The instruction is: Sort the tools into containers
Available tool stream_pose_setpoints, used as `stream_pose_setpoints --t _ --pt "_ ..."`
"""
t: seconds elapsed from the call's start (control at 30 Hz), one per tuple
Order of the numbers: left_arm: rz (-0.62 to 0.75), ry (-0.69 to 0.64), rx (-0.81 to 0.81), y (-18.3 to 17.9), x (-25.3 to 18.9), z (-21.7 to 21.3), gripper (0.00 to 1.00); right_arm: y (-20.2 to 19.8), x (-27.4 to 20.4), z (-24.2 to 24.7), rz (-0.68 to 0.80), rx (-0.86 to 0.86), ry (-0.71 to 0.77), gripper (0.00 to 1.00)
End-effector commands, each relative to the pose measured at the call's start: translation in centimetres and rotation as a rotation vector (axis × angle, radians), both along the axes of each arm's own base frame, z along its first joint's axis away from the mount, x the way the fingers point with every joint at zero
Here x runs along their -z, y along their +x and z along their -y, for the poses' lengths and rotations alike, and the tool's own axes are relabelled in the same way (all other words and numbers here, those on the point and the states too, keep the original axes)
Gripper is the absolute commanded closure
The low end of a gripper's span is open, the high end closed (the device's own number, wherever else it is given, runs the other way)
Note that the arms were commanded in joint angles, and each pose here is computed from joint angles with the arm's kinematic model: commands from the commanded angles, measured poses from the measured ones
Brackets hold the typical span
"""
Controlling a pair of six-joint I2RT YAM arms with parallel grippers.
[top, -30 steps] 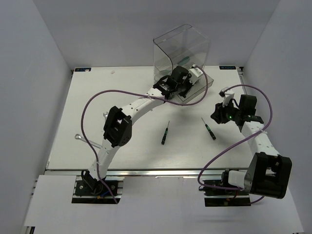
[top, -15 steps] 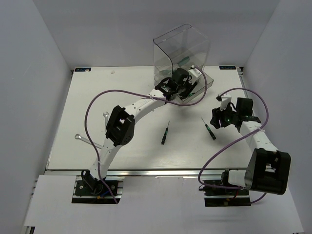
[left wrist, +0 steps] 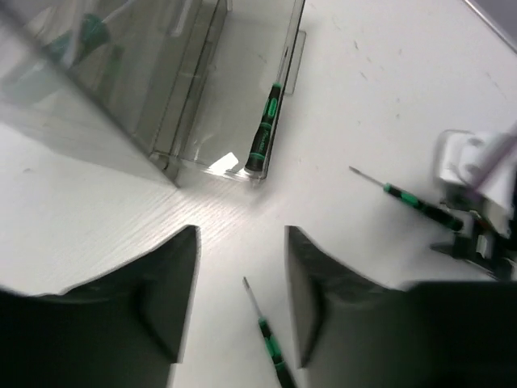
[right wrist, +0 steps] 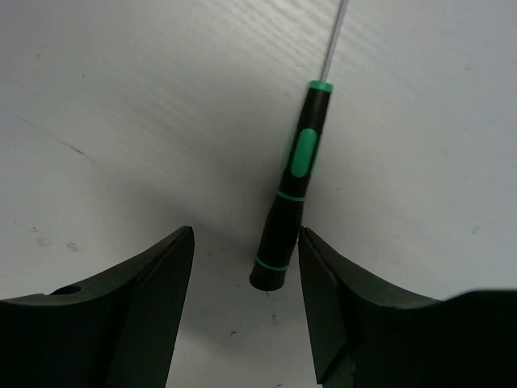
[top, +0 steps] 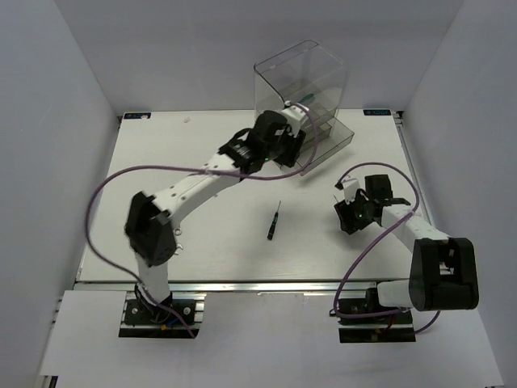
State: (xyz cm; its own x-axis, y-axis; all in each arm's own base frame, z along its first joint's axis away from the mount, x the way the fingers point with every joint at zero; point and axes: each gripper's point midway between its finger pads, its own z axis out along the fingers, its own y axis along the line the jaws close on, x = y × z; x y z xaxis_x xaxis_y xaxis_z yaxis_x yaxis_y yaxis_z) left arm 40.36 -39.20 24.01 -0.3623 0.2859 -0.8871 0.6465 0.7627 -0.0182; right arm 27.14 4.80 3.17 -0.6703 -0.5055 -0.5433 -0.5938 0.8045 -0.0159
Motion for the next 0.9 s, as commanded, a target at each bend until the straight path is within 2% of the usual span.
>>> stream_pose_setpoints --t 0.0,0.03,0.07,0.1,0.2,0.27,0.37,0.4,0.47,0.5,0.57,0.6,0.73,0.87 --pt "-0.068 -0.072 -0.068 -4.7 -1.8 -4.3 0.36 -0.2 1.4 0.3 -0.022 0.033 -0.07 0.4" --pt "-0.062 -0.08 -0.099 -5.1 -1.6 -5.3 0.32 -0.2 1.7 0.4 -0.033 0.045 -0.081 0.42" --pt "-0.075 -0.097 -0.133 -5.7 -1.2 -6.1 0.2 -0.4 2.5 0.4 -0.061 0.068 -0.086 0.43" --pt "-0.093 -0.095 -0.159 -7.1 0.0 -7.8 0.15 -0.2 2.6 0.7 -0.062 0.079 -0.101 0.46" --pt "-0.097 -0.152 -0.233 -7.9 0.6 -9.6 0.07 0.0 3.2 0.9 -0.092 0.101 -0.115 0.48" --pt "-0.122 -0.176 -0.245 -8.8 1.6 -10.1 0.06 -0.1 3.4 0.9 -0.1 0.1 -0.115 0.48" --pt "-0.184 -0.163 -0.242 -9.6 3.8 -10.0 0.07 -0.3 3.6 0.6 -0.115 0.088 -0.105 0.54" --pt "-0.214 -0.156 -0.228 -9.9 4.6 -9.7 0.08 -0.3 3.8 0.6 -0.123 0.087 -0.102 0.62" --pt "-0.275 -0.116 -0.213 -10.4 7.2 -9.4 0.13 -0.7 4.2 0.4 -0.155 0.079 -0.097 0.71" --pt "-0.307 -0.106 -0.192 -10.9 8.2 -9.1 0.14 -0.6 4.2 0.1 -0.159 0.073 -0.08 0.8" --pt "-0.366 -0.054 -0.175 -11.5 10.7 -9.0 0.14 -0.7 3.9 -0.4 -0.174 0.063 -0.059 0.89" --pt "-0.4 -0.026 -0.16 -11.8 11.9 -8.8 0.13 -0.6 3.3 -0.8 -0.17 0.053 -0.033 0.98" --pt "-0.442 0.029 -0.092 -12.6 13.6 -8.5 0.11 0.7 0.3 -2.7 -0.129 0.004 0.064 1.0" --pt "-0.458 0.074 -0.061 -12.9 14.8 -8.5 0.1 4.4 -7.0 -5.3 -0.015 -0.031 0.208 1.0"
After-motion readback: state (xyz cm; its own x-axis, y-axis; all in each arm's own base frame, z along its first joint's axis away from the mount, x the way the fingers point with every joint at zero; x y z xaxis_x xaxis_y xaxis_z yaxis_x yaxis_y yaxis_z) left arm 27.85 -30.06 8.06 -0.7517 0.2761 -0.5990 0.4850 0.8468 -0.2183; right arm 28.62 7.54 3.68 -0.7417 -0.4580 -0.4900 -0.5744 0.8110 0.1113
